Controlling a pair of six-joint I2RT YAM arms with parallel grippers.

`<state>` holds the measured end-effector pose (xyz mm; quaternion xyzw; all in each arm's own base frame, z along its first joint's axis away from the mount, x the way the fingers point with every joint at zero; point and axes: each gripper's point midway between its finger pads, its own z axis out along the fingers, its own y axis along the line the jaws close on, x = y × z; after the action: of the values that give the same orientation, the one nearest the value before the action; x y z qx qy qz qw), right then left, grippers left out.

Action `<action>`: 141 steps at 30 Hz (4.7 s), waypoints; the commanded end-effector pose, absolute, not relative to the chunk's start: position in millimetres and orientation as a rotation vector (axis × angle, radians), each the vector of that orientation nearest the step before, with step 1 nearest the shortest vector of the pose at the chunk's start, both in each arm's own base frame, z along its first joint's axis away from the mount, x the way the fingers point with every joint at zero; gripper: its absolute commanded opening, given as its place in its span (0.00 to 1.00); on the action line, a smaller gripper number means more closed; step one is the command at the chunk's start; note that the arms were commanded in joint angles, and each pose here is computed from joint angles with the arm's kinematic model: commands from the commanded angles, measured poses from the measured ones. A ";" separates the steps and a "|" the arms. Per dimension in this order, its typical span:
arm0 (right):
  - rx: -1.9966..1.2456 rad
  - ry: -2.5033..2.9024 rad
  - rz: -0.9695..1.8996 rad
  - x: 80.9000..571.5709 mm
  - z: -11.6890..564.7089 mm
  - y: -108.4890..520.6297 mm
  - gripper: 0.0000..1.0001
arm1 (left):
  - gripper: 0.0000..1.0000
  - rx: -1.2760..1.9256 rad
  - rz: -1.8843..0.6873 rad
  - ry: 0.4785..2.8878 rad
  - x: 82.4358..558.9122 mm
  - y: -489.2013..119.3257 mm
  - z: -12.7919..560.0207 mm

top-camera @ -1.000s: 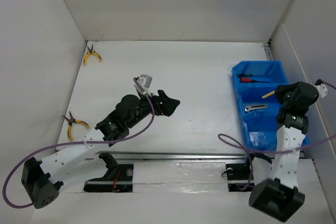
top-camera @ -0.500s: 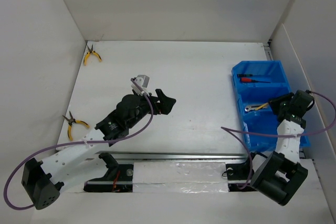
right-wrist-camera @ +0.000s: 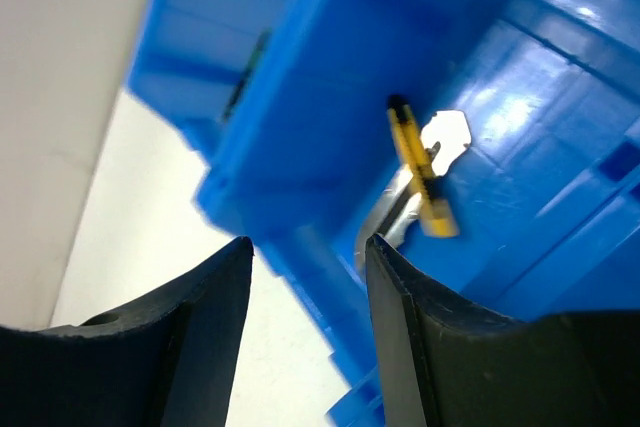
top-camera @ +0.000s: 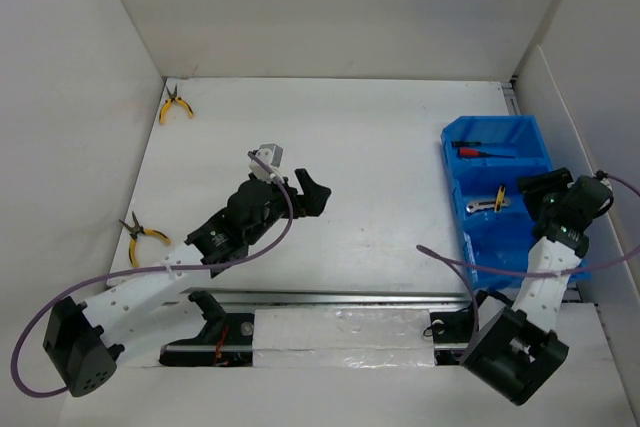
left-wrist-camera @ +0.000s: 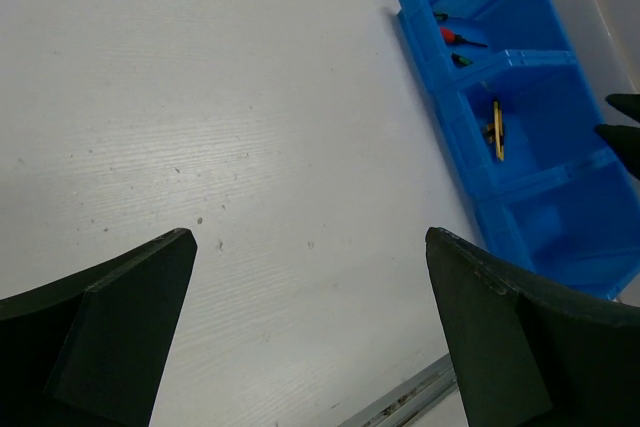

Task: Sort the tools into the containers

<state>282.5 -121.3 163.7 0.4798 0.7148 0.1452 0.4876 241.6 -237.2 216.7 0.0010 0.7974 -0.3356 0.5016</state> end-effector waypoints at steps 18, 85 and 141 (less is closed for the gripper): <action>-0.093 1.456 0.828 220.4 362.6 78.6 0.62 | 0.99 -0.375 -0.709 1.917 335.4 -175.4 214.7; -0.283 1.656 1.106 141.0 307.7 227.3 0.76 | 0.68 -0.766 0.109 2.016 639.4 122.6 85.7; -0.192 1.614 1.067 145.4 317.2 204.7 0.75 | 0.35 -0.861 0.243 2.009 666.6 150.0 60.0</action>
<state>144.8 208.6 297.6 -0.0861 0.7024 0.4484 0.5460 661.7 140.9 48.2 -0.3369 0.8276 0.0901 0.4398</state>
